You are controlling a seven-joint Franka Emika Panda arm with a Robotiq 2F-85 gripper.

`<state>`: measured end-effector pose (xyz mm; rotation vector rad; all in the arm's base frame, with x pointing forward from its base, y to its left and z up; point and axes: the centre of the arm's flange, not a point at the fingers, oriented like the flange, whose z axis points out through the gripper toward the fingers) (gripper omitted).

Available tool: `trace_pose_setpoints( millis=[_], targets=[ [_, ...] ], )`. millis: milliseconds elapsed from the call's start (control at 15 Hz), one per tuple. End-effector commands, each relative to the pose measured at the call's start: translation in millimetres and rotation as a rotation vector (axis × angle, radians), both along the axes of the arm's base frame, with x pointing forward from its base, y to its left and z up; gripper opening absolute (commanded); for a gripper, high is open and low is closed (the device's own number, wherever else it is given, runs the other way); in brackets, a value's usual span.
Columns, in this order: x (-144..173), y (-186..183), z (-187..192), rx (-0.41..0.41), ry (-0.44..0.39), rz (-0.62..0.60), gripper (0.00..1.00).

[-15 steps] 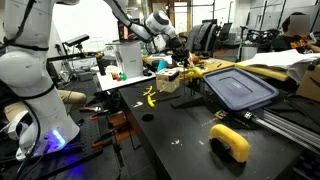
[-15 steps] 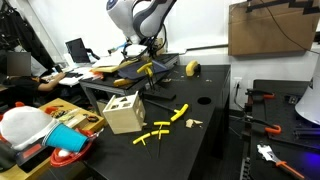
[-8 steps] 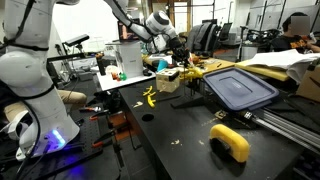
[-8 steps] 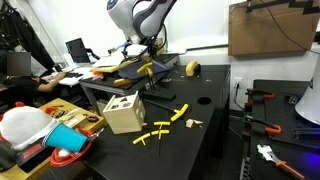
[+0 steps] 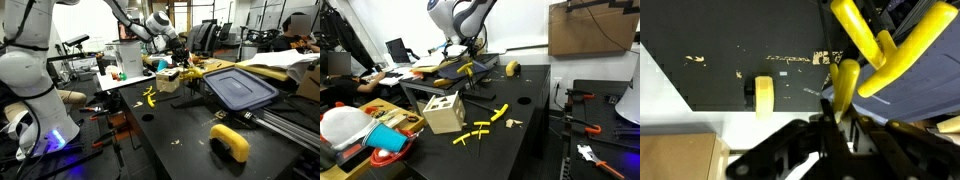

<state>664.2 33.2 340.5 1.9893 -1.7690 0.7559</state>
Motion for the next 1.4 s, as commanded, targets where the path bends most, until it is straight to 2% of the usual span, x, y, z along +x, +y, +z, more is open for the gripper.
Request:
trace_pose_setpoints(
  millis=[0, 1333],
  targets=[
    [-9.8, -3.6, 6.4, 0.011, -0.001, -0.005, 0.04],
    [-8.3, -7.8, 0.8, 0.000, 0.015, -0.005, 0.04]
  ],
)
